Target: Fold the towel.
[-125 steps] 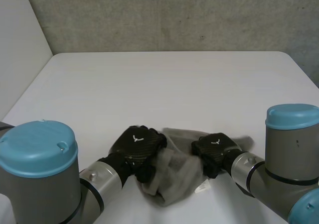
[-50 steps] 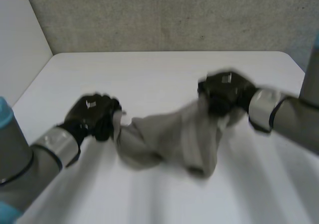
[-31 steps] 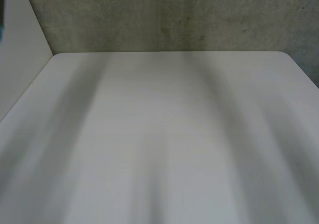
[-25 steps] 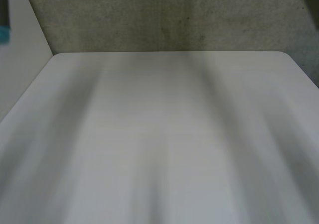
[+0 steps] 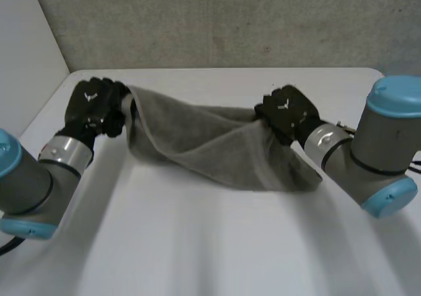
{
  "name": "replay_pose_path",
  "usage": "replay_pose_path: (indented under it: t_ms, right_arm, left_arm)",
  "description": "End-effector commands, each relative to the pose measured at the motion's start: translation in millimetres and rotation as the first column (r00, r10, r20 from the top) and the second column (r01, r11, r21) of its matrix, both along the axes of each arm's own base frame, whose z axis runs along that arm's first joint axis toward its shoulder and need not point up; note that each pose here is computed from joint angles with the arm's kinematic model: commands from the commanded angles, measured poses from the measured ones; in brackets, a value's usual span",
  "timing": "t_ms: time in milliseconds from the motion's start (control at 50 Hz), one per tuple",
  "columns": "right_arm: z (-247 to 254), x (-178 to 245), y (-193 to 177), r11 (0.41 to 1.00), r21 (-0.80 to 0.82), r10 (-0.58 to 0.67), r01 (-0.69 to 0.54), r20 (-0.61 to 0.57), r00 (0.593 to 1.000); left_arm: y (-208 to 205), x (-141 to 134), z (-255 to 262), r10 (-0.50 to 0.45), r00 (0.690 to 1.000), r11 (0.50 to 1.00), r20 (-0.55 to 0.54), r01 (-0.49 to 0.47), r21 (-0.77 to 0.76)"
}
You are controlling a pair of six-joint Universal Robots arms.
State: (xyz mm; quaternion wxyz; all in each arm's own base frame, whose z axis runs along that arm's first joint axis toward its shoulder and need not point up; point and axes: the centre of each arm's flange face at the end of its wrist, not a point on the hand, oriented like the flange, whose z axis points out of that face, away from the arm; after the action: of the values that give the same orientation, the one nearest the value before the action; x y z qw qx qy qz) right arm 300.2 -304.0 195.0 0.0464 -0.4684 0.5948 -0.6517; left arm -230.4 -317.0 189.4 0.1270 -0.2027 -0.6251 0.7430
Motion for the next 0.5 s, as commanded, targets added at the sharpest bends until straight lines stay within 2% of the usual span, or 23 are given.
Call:
replay_pose_path:
  t_ms: [20, 300, 400, 500]
  right_arm:
    - [-6.7, -5.4, 10.7, 0.997, 0.074, -0.004, 0.008, -0.053, 0.999]
    - [10.1, -16.2, 23.5, 0.980, 0.184, -0.058, 0.078, -0.112, 0.992]
    - [14.1, -21.5, 31.8, 0.970, 0.211, -0.103, 0.118, -0.079, 0.992]
    - [26.7, -14.8, 44.1, 0.972, 0.216, -0.087, 0.089, -0.016, 0.996]
  left_arm:
    - [12.0, 0.9, -10.1, -0.015, 0.997, 1.000, 0.072, 0.014, 0.011]
    - [34.9, -3.9, -8.5, -0.047, 0.996, 0.999, 0.079, 0.045, 0.028]
    - [45.2, -3.3, -6.9, -0.053, 0.995, 0.998, 0.081, 0.051, 0.029]
    - [47.0, -1.3, -10.7, -0.049, 0.995, 0.998, 0.085, 0.046, 0.043]
